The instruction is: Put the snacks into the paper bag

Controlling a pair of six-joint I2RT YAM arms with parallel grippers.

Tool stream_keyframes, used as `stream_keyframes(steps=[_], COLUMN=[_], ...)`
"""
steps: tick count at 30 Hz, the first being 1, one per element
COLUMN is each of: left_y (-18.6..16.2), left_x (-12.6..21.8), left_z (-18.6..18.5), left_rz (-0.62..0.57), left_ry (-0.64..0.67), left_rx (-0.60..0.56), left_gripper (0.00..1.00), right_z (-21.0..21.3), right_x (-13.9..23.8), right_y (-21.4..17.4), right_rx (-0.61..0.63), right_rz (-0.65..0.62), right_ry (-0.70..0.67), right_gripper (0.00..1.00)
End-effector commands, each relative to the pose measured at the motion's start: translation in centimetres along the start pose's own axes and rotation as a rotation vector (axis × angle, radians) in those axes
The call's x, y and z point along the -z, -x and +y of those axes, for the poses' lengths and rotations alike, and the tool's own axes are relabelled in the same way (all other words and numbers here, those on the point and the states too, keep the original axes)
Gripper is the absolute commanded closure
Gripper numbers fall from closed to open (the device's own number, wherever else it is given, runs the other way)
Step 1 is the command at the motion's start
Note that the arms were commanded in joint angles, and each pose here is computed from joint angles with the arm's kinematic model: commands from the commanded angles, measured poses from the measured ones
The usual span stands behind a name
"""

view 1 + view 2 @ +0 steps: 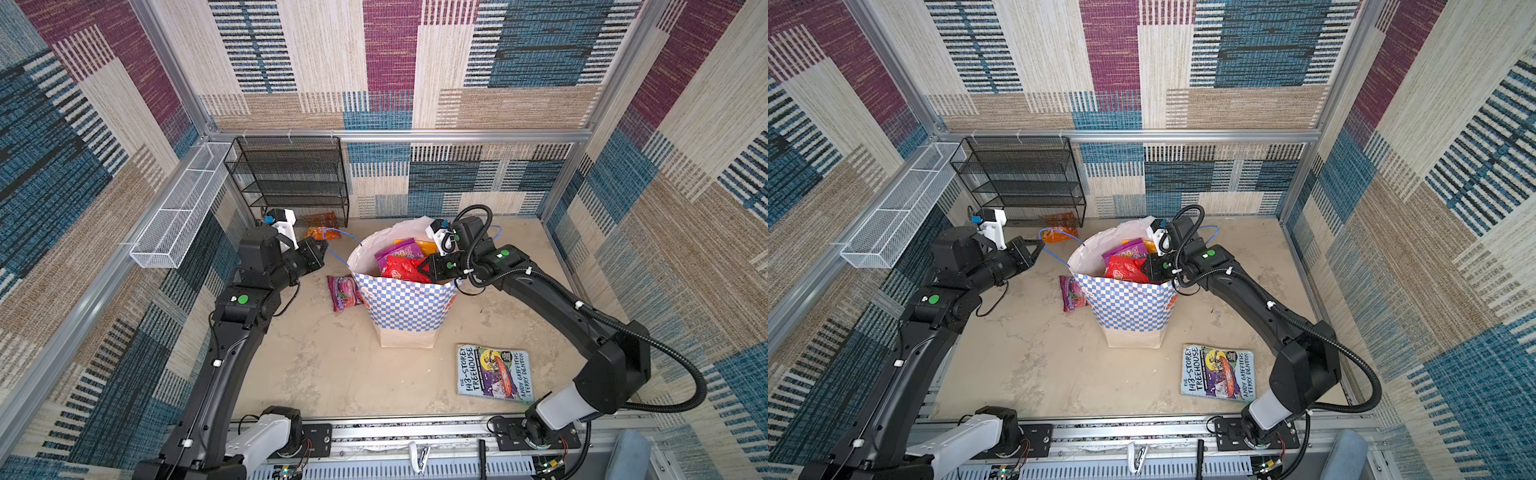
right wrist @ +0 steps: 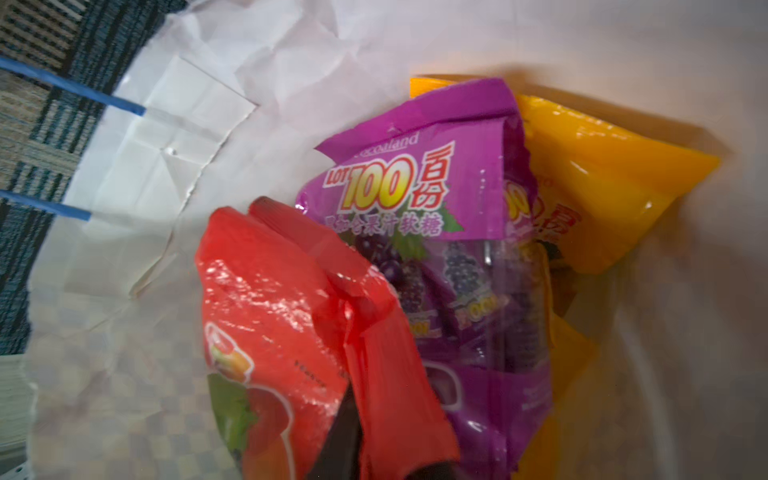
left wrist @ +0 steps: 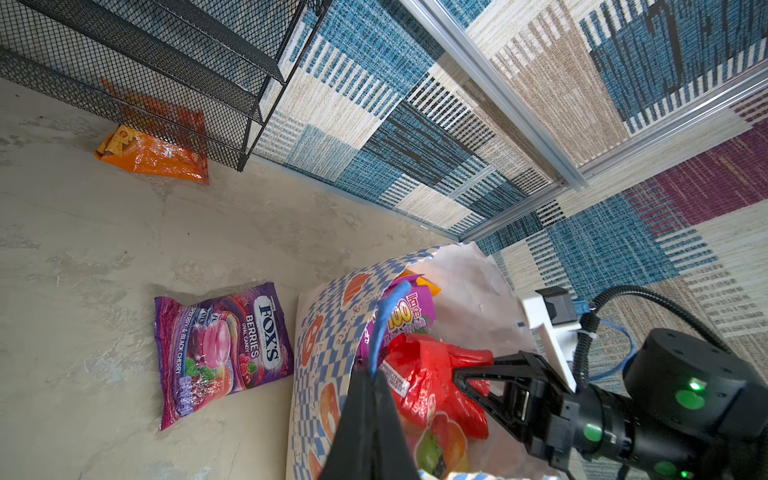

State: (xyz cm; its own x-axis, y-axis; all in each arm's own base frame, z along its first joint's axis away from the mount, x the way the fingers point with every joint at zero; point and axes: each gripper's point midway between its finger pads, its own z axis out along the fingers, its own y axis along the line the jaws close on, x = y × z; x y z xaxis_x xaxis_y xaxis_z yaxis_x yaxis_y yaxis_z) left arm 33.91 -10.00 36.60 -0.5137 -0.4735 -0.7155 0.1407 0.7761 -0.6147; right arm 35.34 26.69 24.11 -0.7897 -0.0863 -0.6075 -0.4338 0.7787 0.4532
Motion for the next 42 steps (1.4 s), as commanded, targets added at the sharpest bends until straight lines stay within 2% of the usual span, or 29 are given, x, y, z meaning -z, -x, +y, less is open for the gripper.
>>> stream_keyframes(steps=[1,8,12,17,20,23,30,34,36,38,39,42], left_y=[2.7,2.8,2.7,2.6,2.6,2.6,2.7,2.8,2.8,2.8,2.8,2.8], left_x=[0.5,0.5,0.4,0.1,0.1,0.2,0.4,0.5,0.6,0.6,0.6,0.5], left_z=[-1.2,-1.2,-1.1,-1.0,-0.9,-0.9,-1.0,-1.1,-1.1,-1.0,-1.0,-1.0], left_rz=[-0.111,-0.115,-0.113,-0.106,-0.105,-0.108,-0.112,-0.115,-0.119,-0.120,-0.117,-0.115], left_ry=[-0.040,-0.038,-0.039,-0.036,-0.036,-0.034,-0.036,-0.037,-0.036,-0.035,-0.035,-0.035], left_rx=[-0.026,-0.027,-0.021,-0.019,-0.018,-0.019,-0.019,-0.022,-0.024,-0.023,-0.023,-0.023], left_gripper=[1.00,1.00,1.00,1.00,1.00,1.00,1.00,1.00,1.00,1.00,1.00,1.00], right_z=[1.0,3.8,6.6,9.3,8.8,7.9,3.0,0.7,0.6,1.5,2.5,6.0], right_x=[1.0,6.0,6.2,3.6,1.7,0.2,-3.7,-5.0,-5.3,-5.3,-5.2,-3.2], right_y=[2.8,7.1,7.1,5.5,4.6,3.5,0.9,0.1,0.0,0.4,0.8,2.7], right_rx=[0.020,0.061,0.100,0.145,0.127,0.108,0.035,-0.008,-0.018,-0.014,-0.002,0.054], right_rz=[-0.095,-0.272,-0.246,-0.168,-0.115,-0.079,-0.005,-0.006,-0.009,-0.017,-0.016,-0.049], right_ry=[0.016,0.025,0.072,0.127,0.123,0.112,-0.025,-0.078,-0.076,-0.030,0.013,0.153], right_gripper=[0.62,0.51,0.53,0.61,0.69,0.69,0.65,0.66,0.63,0.55,0.50,0.41])
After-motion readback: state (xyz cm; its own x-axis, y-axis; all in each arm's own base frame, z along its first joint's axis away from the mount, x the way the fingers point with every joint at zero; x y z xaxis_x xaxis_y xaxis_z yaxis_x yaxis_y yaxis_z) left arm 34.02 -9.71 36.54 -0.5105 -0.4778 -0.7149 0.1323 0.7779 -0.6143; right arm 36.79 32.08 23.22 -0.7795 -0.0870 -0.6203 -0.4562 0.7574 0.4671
